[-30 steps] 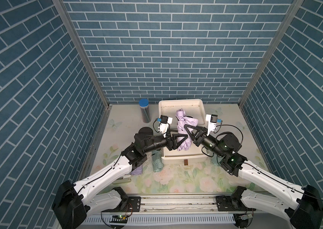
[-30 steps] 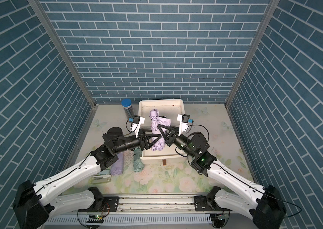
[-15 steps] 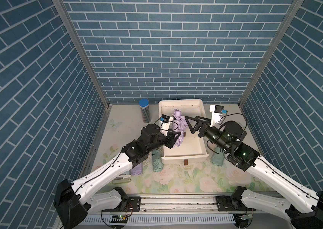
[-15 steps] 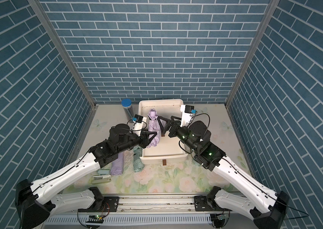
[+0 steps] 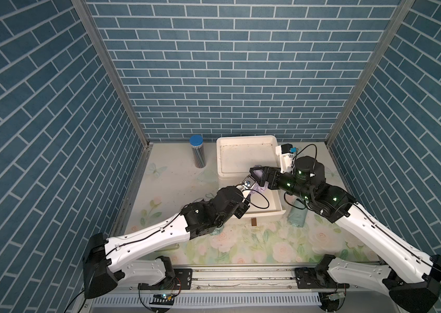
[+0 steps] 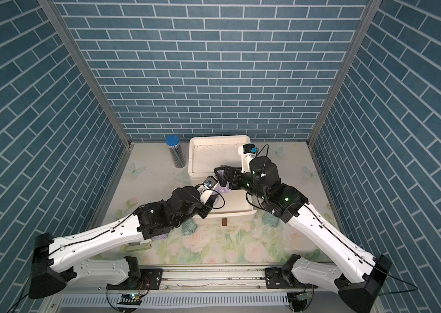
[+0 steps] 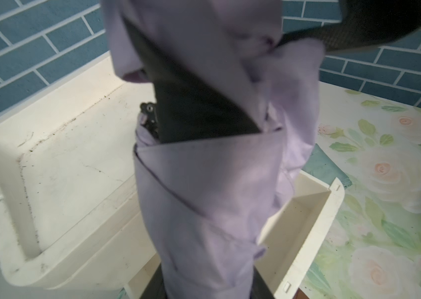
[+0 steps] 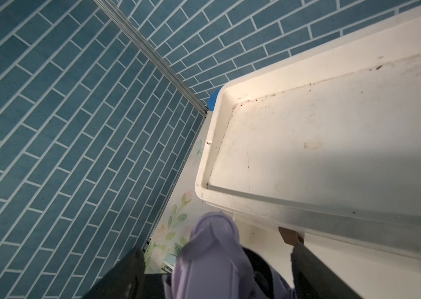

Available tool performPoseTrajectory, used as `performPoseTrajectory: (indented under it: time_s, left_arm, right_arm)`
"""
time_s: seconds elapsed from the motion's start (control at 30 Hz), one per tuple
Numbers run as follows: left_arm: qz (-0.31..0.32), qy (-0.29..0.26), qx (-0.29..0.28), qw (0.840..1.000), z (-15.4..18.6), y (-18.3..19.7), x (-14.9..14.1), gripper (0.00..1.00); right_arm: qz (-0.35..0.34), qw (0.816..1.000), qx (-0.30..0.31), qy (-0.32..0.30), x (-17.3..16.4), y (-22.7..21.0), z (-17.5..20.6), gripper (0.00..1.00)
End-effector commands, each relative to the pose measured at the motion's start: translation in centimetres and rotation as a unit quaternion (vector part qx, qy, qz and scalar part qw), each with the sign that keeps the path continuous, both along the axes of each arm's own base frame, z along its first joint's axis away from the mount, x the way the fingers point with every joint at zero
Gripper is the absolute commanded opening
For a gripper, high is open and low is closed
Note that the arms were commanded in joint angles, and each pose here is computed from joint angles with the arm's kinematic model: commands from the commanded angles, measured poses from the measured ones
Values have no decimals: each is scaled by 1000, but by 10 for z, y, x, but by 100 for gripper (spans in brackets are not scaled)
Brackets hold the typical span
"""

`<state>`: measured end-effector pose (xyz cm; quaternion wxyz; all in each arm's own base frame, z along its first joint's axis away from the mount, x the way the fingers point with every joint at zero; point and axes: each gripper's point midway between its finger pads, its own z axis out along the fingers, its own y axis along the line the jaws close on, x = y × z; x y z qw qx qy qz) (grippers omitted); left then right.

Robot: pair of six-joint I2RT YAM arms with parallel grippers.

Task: Place the umbrella in the drawer by color
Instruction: Pick up the umbrella from the center of the board.

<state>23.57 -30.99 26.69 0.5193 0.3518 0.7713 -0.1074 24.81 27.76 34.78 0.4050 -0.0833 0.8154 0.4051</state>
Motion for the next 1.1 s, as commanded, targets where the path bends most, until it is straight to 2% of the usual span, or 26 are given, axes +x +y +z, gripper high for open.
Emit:
performPoseTrajectory:
  time_s: [0.0, 0.1, 0.2, 0.3, 0.37, 0.47, 0.5, 0.53, 0.6, 0.7, 0.87, 1.07]
  left_arm:
    - [7, -46, -22, 999, 34, 2, 1, 0]
    - [-12, -48, -14, 999, 32, -2, -5, 0]
    - [-21, -46, 1, 999, 26, -3, -8, 0]
    - [-20, -43, 10, 999, 23, -3, -7, 0]
    - [-19, -43, 10, 999, 22, -2, -7, 4]
    - [-17, -43, 6, 999, 21, -3, -7, 21]
    - [-16, -43, 3, 999, 21, -3, -6, 32]
    - [-13, -42, 1, 999, 21, -4, -5, 44]
    - [-3, -44, -10, 999, 23, -2, -3, 62]
    - [24, -55, -35, 998, 31, 5, 1, 76]
    - [87, -69, -109, 988, 63, 31, 11, 85]
    - [223, -64, -193, 953, 85, 88, 38, 87]
  right_arm:
    - [4, 1000, -18, 16, -6, -5, -3, 76]
    - [3, 999, -29, 14, -5, -8, -3, 63]
    - [7, 999, -35, 9, -6, -10, 2, 55]
    - [12, 999, -36, 8, -7, -9, 5, 40]
    - [10, 999, -40, 10, -7, -11, 4, 30]
    - [8, 999, -45, 12, -7, -12, 0, 11]
    - [8, 999, -43, 11, -7, -13, 0, 3]
    - [9, 999, -42, 11, -8, -12, 0, 0]
    - [6, 999, -32, 3, -8, -14, 3, 0]
    - [-26, 999, -9, -21, -5, -25, 11, 0]
    - [-76, 993, 60, -67, -4, -45, 21, 0]
    - [-99, 982, 140, -74, -5, -52, -12, 0]
